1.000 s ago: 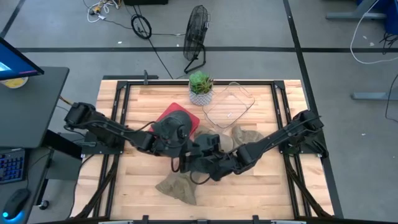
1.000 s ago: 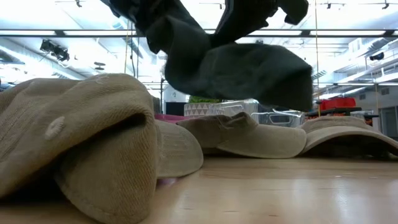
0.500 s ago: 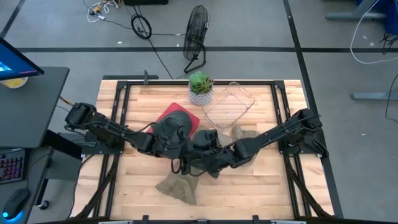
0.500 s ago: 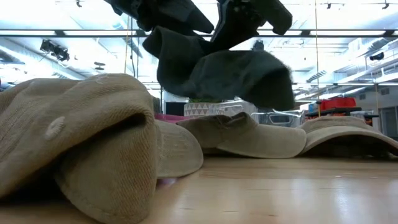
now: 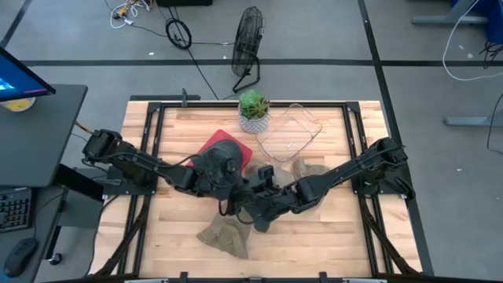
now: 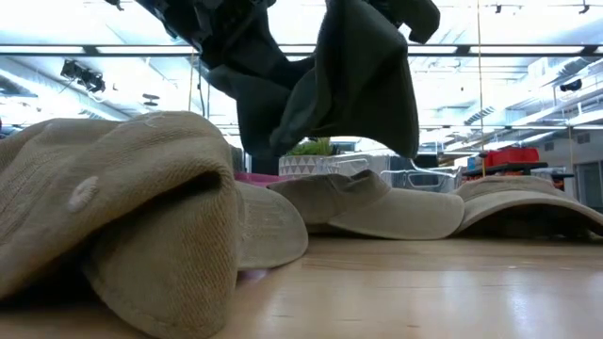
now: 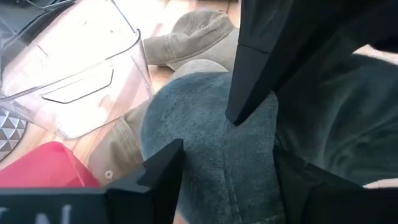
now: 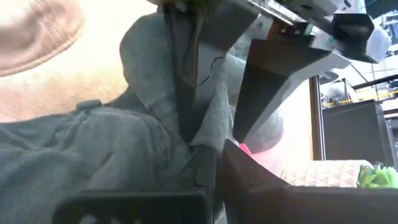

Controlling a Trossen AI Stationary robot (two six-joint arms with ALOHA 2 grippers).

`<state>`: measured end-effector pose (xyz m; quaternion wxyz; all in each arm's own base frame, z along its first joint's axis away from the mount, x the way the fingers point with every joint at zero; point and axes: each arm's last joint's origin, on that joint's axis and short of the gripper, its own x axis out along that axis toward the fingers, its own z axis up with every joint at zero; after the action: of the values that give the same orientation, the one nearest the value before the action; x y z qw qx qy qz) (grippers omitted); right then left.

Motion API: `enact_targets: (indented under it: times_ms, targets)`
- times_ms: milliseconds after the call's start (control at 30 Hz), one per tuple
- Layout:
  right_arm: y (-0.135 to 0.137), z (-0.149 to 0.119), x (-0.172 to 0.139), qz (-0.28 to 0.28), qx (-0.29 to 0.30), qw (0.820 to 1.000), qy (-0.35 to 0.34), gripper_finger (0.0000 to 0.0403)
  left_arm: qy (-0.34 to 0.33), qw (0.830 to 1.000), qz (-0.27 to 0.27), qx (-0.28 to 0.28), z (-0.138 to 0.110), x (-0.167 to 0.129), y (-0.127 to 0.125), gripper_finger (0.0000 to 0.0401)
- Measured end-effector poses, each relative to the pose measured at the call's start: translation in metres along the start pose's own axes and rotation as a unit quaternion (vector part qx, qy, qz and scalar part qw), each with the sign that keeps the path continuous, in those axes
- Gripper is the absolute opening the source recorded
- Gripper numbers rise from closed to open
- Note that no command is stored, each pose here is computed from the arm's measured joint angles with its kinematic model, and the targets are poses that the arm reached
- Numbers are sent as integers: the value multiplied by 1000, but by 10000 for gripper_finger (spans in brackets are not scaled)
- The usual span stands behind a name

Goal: Pick & Place hat
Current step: Put the blue cap into the red bin

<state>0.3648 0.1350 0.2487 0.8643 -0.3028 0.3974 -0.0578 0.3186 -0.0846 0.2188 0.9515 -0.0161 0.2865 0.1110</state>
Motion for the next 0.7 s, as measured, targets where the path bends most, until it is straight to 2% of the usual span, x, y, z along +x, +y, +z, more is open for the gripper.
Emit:
enact_targets:
  times_ms: [133,433,700]
  targets:
    - [-1,4,0,-2,-2,1000,-17,15,7,1000,-7,1,-1,0,0,148]
    - [-3,8,-1,-14,12,999,-33,70,28,999,-10,12,-7,0,-1,18]
    - [8,11,-13,-64,0,997,-33,116,76,997,14,-18,-15,-12,3,24]
